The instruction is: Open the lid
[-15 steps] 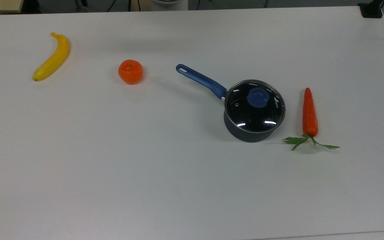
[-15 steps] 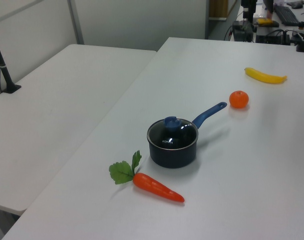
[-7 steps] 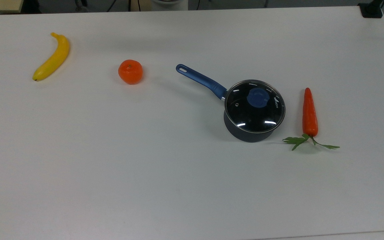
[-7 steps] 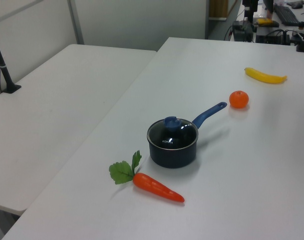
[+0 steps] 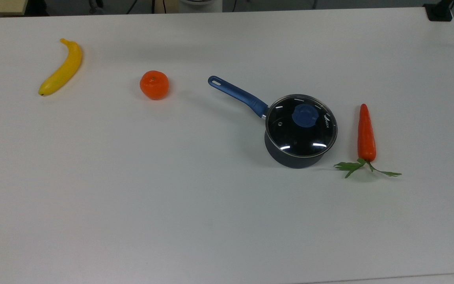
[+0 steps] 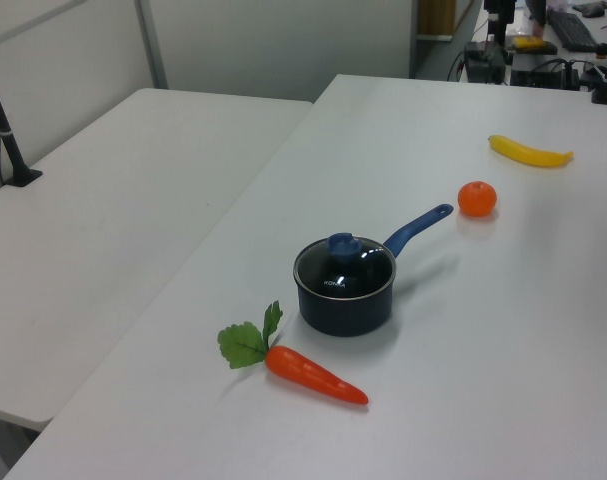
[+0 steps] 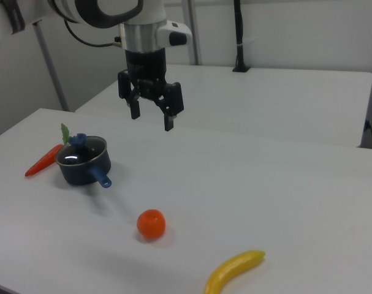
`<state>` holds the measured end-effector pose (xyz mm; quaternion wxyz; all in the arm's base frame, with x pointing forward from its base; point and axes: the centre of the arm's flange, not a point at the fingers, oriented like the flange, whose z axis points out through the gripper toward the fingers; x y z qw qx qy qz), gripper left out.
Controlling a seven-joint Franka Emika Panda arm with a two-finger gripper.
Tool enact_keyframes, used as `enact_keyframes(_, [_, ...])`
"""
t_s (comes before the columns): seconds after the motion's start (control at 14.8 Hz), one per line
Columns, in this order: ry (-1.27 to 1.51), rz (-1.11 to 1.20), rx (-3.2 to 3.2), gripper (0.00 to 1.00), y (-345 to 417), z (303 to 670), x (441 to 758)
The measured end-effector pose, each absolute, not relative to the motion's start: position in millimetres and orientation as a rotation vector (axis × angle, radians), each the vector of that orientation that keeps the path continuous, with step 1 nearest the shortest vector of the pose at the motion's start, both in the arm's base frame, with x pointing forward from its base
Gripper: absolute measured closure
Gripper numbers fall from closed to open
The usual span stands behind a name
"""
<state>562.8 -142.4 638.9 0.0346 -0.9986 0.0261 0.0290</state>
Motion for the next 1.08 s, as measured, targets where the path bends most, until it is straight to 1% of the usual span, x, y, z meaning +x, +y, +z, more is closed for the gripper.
enact_keyframes(1.08, [0.07,0.089,-3.07,0.0,-138.7,639.1,563.3])
